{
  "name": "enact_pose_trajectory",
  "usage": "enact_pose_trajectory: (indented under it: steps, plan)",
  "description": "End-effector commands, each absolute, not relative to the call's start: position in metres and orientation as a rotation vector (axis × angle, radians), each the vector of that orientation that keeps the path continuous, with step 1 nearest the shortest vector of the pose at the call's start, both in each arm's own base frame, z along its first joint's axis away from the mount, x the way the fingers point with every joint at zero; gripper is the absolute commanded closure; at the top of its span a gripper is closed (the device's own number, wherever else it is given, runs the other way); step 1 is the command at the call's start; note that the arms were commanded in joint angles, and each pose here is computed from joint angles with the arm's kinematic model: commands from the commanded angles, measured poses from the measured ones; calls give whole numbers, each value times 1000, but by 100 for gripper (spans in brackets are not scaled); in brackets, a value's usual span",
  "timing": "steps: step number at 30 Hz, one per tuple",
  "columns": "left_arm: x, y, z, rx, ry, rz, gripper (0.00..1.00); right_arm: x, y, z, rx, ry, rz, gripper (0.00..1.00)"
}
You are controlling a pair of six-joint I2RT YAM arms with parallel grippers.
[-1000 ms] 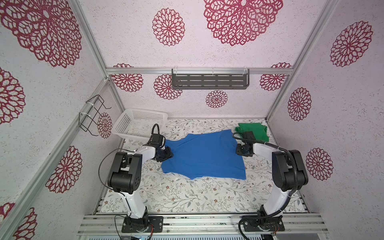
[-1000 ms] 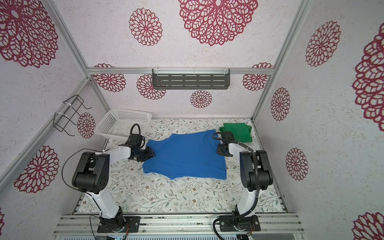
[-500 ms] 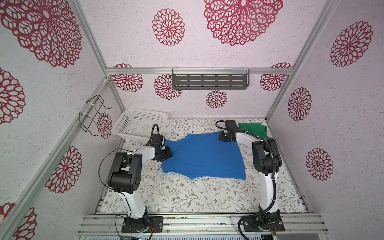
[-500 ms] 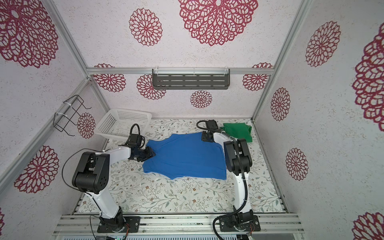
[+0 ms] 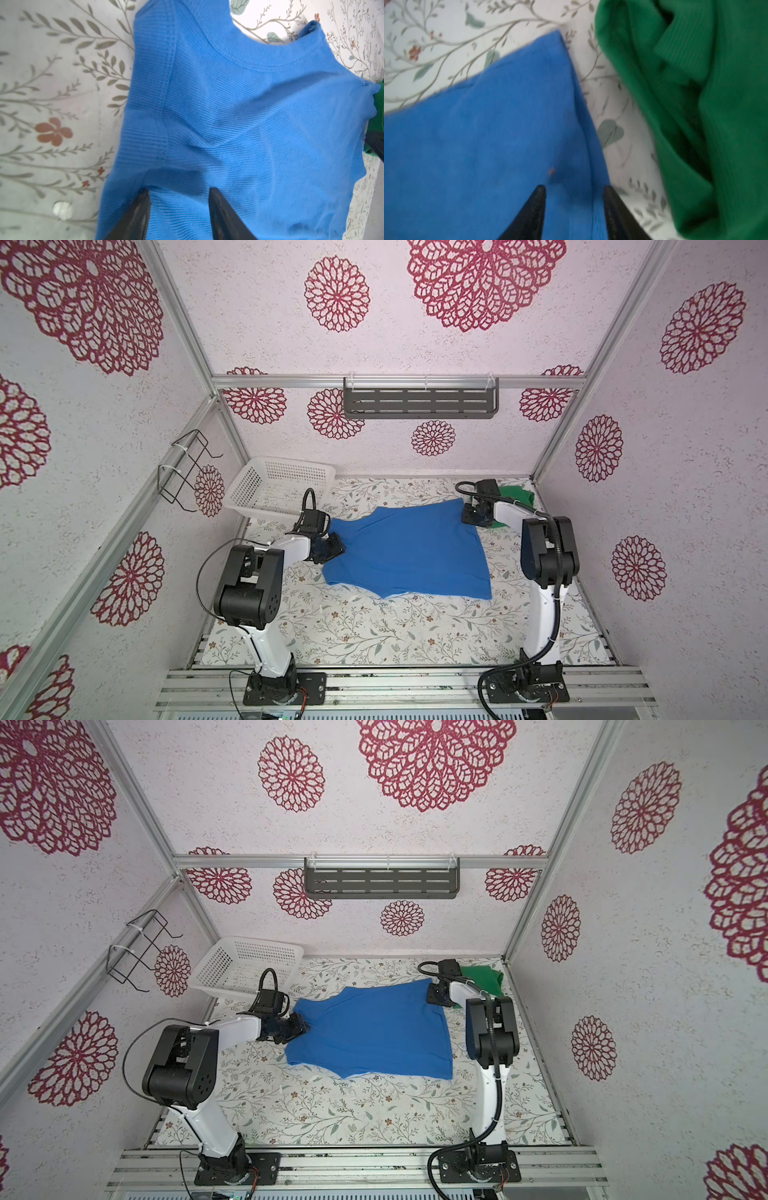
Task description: Fold and stack the tank tops
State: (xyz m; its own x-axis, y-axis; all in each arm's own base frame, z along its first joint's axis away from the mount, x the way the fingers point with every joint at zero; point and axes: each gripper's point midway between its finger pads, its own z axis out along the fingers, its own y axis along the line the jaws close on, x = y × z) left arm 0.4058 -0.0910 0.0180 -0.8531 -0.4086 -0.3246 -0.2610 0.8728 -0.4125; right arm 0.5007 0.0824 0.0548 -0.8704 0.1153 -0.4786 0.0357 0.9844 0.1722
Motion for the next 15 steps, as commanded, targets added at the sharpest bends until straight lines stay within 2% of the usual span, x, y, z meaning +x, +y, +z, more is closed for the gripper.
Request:
enact_pose_trajectory:
  steps: [1, 3, 8, 12, 15]
  plan:
    - [362, -58, -26, -607, 2797, -276, 44, 465, 99, 143, 11, 2525, 282, 38]
    - [368, -63, -10, -562, 2765, -316, 34, 431, 97, 151, 28, 2564, 262, 33]
    - [376, -87, 57, -346, 2669, -361, 8, 330, 82, 137, 152, 2710, 269, 33]
    - [357, -106, 105, -233, 2645, -311, 2, 260, 84, 117, 240, 2800, 337, 33]
    - [331, -116, 129, -205, 2642, -281, 4, 223, 75, 107, 302, 2837, 315, 37]
